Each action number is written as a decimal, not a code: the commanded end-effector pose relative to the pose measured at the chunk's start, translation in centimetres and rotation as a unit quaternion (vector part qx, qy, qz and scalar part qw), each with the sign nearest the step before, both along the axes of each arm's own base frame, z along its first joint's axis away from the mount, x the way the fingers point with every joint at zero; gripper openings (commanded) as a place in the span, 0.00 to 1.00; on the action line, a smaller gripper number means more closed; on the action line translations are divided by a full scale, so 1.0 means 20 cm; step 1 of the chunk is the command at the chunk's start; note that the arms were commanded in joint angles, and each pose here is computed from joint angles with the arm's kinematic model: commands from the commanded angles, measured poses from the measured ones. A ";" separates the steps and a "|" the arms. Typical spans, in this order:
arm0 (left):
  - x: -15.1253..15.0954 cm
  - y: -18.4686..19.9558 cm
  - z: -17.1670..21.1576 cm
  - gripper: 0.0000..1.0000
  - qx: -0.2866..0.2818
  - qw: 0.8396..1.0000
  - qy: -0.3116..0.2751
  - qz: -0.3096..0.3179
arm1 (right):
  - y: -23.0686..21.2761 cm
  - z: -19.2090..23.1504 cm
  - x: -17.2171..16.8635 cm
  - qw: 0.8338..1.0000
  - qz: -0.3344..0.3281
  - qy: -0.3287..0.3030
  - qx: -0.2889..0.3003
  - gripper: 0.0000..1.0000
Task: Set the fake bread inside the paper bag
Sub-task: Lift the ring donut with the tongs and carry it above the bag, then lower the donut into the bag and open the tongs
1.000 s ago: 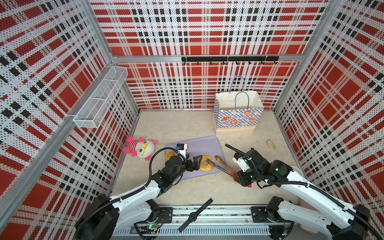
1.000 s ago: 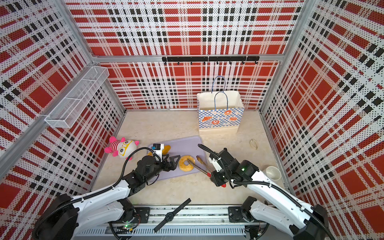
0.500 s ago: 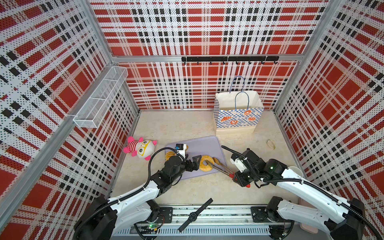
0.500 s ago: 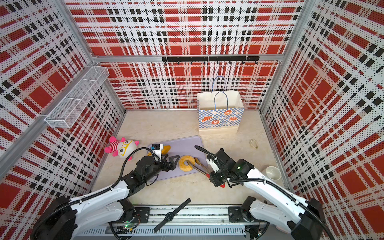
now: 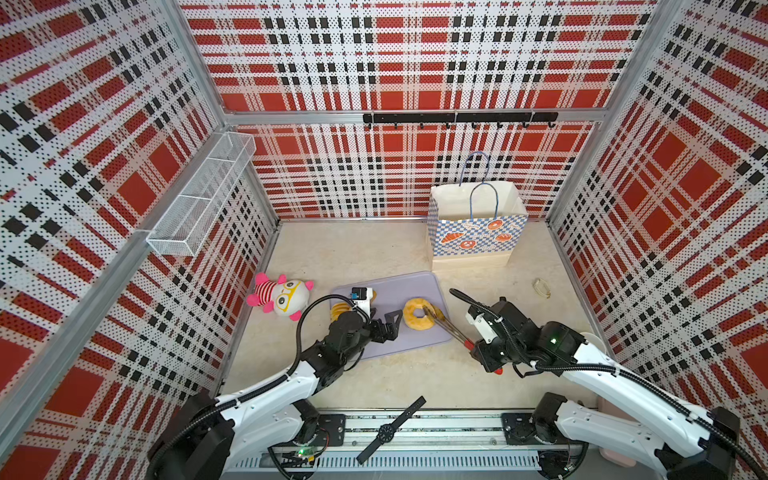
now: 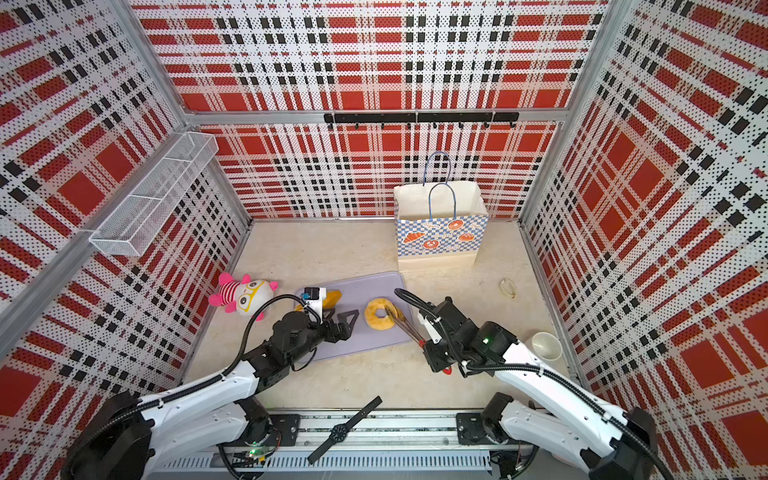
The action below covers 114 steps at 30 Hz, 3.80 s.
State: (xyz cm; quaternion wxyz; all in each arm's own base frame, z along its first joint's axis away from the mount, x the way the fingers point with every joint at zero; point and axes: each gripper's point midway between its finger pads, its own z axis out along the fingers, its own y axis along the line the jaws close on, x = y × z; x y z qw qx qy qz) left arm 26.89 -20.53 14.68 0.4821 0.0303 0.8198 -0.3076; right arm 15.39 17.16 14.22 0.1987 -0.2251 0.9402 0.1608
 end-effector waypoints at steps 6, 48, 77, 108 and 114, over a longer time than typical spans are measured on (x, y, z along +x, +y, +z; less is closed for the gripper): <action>0.00 0.03 0.12 0.98 -0.019 0.999 -0.041 0.008 | -0.02 0.20 0.08 0.996 -0.040 -0.070 0.034 0.11; -0.02 0.01 0.62 0.98 -0.136 0.969 -0.205 -0.004 | -0.06 1.08 0.79 0.851 -0.217 -0.479 0.012 0.12; 0.05 -0.08 0.59 0.98 -0.098 0.971 -0.219 -0.026 | -0.08 0.79 1.01 0.838 -0.224 -0.427 -0.257 0.19; 0.02 0.05 0.59 0.98 -0.085 0.971 -0.222 0.012 | 0.21 0.90 0.50 0.924 -0.077 -0.342 0.152 0.28; 0.03 0.10 0.59 0.98 -0.081 0.971 -0.222 0.033 | 0.32 0.68 0.36 0.940 -0.036 -0.255 0.223 0.29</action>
